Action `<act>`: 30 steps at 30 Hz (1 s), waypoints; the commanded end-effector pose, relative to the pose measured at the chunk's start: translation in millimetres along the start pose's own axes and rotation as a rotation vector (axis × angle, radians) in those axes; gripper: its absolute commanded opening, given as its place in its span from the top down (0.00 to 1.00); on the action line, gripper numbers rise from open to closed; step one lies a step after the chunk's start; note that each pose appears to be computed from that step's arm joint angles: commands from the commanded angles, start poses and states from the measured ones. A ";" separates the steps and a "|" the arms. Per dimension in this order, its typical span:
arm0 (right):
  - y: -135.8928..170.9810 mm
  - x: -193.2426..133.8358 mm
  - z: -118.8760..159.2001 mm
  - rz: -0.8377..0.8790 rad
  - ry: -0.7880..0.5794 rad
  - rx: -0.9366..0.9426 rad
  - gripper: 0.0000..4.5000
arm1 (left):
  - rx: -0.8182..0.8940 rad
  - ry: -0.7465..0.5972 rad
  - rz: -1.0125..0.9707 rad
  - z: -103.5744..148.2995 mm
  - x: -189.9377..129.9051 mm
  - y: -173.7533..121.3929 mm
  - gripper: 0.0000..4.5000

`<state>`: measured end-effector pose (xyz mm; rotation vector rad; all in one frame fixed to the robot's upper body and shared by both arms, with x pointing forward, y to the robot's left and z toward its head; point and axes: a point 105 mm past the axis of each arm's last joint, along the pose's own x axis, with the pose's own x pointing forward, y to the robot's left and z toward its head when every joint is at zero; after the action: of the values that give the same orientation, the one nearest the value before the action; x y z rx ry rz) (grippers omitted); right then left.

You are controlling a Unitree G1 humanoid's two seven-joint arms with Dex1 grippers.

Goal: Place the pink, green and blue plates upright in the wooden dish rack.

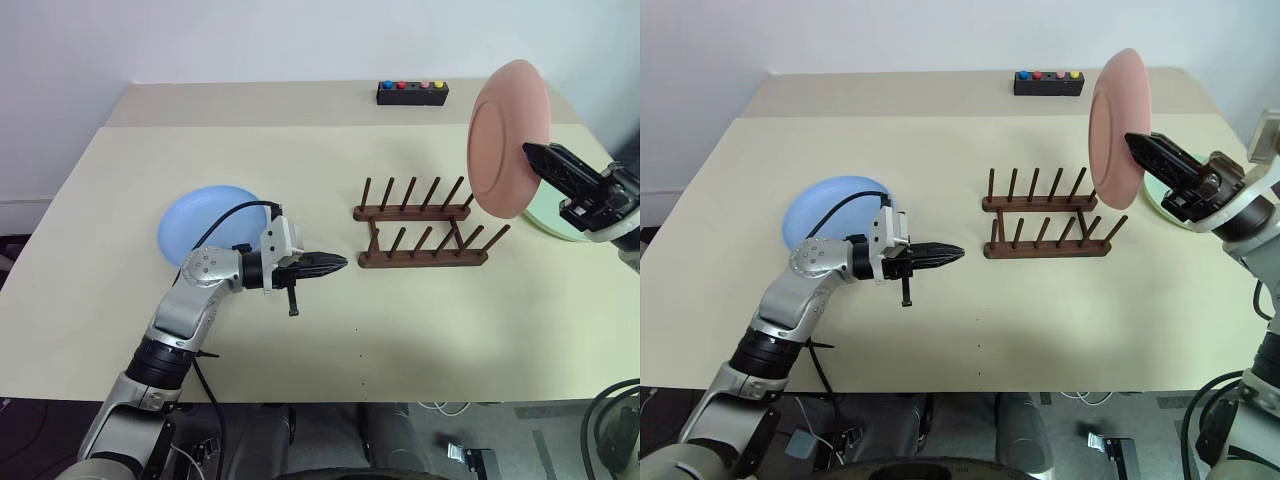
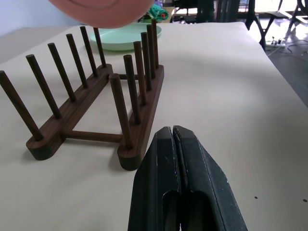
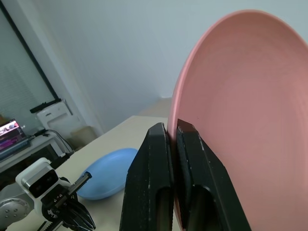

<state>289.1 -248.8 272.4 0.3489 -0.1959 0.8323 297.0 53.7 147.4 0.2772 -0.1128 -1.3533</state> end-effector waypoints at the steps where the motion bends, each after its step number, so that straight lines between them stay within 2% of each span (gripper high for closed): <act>1: 3.4 -3.7 9.6 0.013 -0.018 -0.023 0.98 | 0.037 -0.022 0.006 8.2 -3.5 -0.4 1.00; 21: -4.2 -12.9 1.8 -0.027 -0.014 0.005 0.98 | 0.046 -0.007 -0.001 3.9 -2.3 -1.0 1.00; 24: -3.9 -13.6 2.4 -0.027 -0.018 0.005 0.80 | 0.045 -0.007 0.000 4.0 -2.2 -1.0 1.00; 26: -4.4 -14.1 3.3 -0.034 -0.021 -0.001 0.60 | 0.045 -0.007 0.000 4.3 -2.0 -1.0 1.00; 30: -3.7 -17.0 7.2 -0.046 -0.035 -0.021 0.14 | 0.044 -0.008 0.002 4.8 -1.9 -1.2 1.00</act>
<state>287.8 -260.0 256.1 0.3831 -0.1561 0.7851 295.6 56.1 142.9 0.2890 -0.1072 -1.3501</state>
